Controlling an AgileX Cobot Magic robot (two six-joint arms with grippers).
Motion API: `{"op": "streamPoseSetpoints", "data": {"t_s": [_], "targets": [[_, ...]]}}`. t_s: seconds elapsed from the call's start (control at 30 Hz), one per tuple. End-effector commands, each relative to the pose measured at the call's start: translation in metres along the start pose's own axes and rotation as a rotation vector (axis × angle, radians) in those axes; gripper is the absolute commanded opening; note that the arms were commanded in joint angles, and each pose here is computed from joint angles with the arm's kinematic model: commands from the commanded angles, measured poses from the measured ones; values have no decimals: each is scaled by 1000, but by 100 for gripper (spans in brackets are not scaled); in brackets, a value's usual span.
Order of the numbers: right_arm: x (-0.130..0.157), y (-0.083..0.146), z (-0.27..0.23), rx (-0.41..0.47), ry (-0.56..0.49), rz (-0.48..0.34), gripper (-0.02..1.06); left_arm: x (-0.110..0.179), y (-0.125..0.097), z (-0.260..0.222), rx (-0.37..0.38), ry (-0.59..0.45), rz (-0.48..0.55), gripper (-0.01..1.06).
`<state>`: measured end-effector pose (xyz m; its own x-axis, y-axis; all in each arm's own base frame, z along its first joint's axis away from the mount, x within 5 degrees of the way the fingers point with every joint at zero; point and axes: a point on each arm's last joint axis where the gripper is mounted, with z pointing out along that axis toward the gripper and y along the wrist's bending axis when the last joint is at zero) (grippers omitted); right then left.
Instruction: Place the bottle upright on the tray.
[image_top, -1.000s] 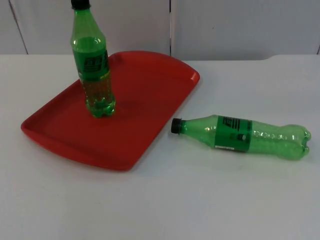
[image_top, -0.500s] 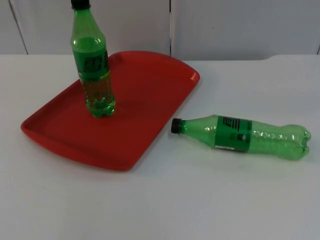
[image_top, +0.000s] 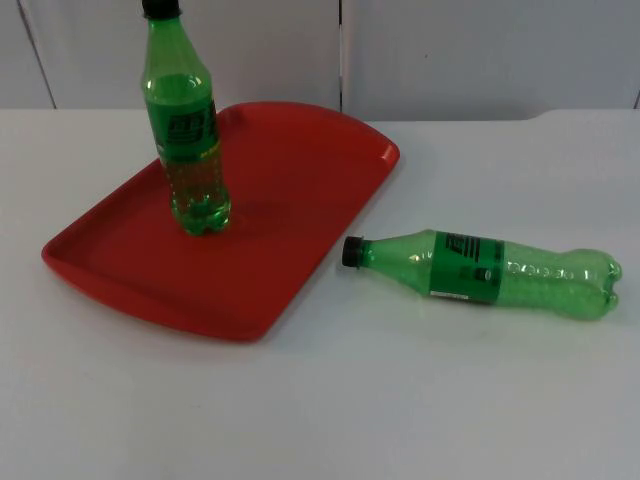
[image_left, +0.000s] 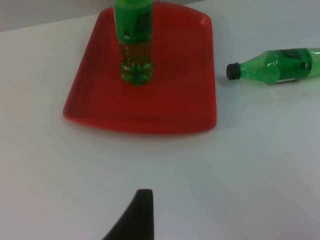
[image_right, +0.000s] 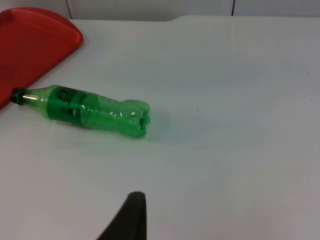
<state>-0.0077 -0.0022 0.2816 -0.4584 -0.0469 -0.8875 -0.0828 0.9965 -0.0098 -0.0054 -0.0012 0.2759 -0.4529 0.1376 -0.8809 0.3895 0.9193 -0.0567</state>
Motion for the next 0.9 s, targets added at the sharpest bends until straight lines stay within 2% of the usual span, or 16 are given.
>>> {"op": "streamPoseSetpoints", "data": {"t_s": [0.0, 0.87], "targets": [[1, 0, 1, 4, -4, 6, 105, 1, -1, 1, 13, 3, -6, 105], [1, 0, 1, 4, -6, 6, 105, 1, -1, 1, 13, 3, -6, 105]]}}
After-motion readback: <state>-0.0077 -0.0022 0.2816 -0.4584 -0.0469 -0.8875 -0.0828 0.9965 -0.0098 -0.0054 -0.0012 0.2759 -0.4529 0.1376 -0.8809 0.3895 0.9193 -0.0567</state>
